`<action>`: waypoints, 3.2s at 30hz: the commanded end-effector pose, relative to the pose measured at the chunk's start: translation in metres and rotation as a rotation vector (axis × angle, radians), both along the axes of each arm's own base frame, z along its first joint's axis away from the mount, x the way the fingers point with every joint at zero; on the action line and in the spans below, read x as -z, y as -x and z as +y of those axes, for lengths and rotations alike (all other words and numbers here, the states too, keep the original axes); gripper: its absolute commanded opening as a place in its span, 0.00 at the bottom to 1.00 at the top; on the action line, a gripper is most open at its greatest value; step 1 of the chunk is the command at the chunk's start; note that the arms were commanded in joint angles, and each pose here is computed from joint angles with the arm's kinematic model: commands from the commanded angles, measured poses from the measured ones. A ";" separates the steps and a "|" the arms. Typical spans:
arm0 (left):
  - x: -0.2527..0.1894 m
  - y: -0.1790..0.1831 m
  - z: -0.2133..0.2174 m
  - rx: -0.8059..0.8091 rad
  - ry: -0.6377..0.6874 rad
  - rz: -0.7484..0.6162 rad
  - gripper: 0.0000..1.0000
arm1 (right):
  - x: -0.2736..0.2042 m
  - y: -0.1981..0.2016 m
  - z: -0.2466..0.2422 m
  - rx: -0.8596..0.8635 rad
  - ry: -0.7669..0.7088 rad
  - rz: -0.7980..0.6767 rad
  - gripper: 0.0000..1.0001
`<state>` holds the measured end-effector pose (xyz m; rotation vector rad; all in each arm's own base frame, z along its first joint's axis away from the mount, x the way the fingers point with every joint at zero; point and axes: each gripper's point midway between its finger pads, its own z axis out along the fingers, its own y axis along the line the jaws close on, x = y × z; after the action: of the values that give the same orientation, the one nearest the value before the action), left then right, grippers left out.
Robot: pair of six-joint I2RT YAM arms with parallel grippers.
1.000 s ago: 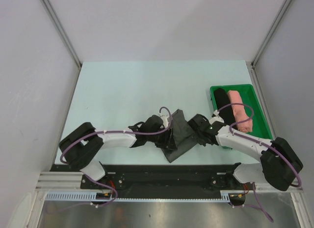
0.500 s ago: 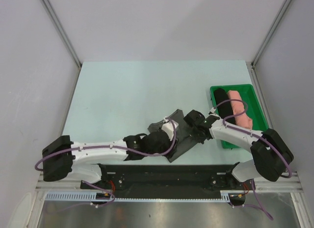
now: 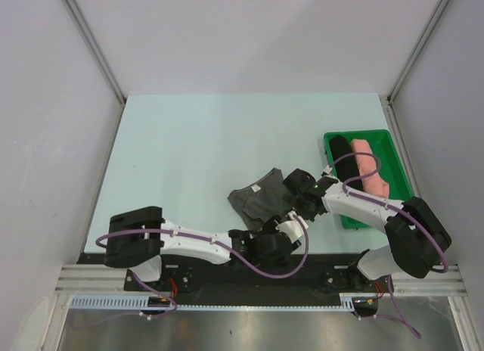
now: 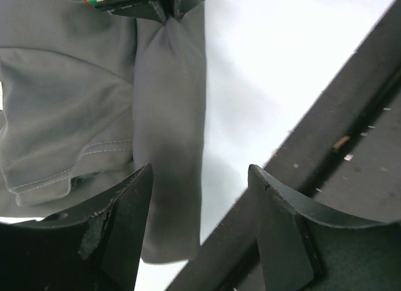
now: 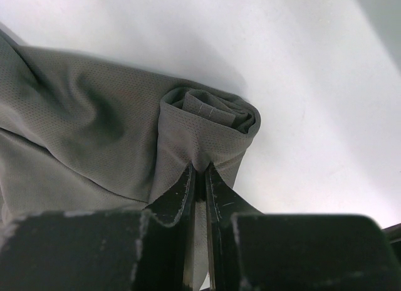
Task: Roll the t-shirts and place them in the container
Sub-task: Roll the T-shirt to the center of the board.
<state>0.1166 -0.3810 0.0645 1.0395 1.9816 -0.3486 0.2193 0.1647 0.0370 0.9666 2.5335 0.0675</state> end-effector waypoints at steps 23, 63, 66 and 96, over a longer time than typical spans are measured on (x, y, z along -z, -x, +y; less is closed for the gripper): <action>0.032 -0.029 0.004 -0.081 0.098 0.208 0.03 | -0.046 -0.013 -0.003 -0.066 -0.017 -0.141 0.89; 0.051 0.001 0.039 -0.275 0.489 1.142 0.04 | -0.028 0.018 0.016 -0.155 -0.186 -0.335 0.57; 0.053 -0.003 0.040 -0.276 0.475 1.132 0.05 | -0.023 0.015 0.015 -0.148 -0.172 -0.305 0.54; 0.003 -0.038 0.055 -0.188 0.401 0.769 0.48 | -0.001 0.013 0.013 -0.044 0.027 0.026 0.18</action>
<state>0.1430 -0.3297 0.0435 0.4324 2.5766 -1.1746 0.2074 0.1831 0.0385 0.8727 2.5538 0.1119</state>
